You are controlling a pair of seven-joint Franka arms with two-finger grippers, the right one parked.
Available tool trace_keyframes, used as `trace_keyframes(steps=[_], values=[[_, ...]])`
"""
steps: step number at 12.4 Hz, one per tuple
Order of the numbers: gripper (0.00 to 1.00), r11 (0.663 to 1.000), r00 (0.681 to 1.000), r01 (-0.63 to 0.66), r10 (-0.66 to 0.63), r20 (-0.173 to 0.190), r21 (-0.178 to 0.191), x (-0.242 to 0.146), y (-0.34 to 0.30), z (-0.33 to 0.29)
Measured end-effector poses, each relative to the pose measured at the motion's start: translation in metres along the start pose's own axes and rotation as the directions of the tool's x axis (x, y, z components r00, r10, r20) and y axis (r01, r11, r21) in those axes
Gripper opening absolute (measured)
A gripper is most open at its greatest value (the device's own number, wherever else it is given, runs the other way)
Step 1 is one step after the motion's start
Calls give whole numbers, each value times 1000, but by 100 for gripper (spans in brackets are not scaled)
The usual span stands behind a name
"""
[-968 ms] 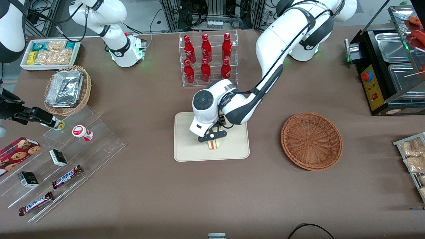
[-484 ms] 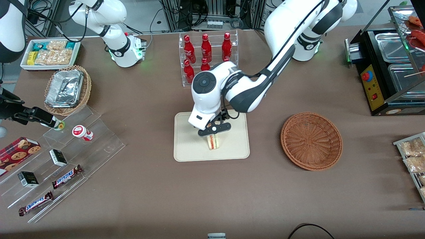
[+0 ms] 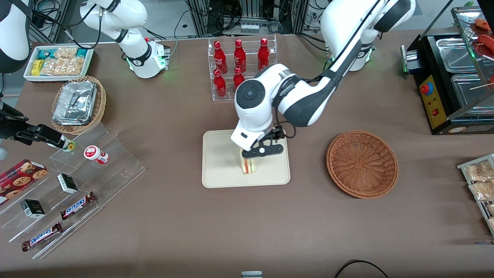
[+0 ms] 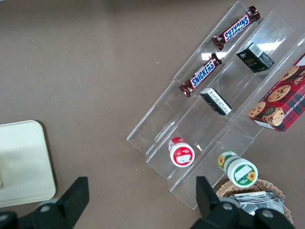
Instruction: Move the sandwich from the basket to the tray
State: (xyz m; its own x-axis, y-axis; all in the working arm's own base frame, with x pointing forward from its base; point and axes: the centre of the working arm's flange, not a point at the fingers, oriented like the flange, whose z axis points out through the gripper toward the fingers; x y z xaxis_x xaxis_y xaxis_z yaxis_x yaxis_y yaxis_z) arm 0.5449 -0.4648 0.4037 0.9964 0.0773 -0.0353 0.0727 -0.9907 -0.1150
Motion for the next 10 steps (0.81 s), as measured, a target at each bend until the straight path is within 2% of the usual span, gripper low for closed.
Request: trace_keyframes(steps=[4,7,8,10], values=[[100,983,983,-181,180,34,40,21,-87,-19],[100,983,985,-170,167,48,67,29,-140,-21],[100,986,988,-152,149,48,63,36,-162,-26],[100,991,990,-132,130,55,24,47,-202,-38]])
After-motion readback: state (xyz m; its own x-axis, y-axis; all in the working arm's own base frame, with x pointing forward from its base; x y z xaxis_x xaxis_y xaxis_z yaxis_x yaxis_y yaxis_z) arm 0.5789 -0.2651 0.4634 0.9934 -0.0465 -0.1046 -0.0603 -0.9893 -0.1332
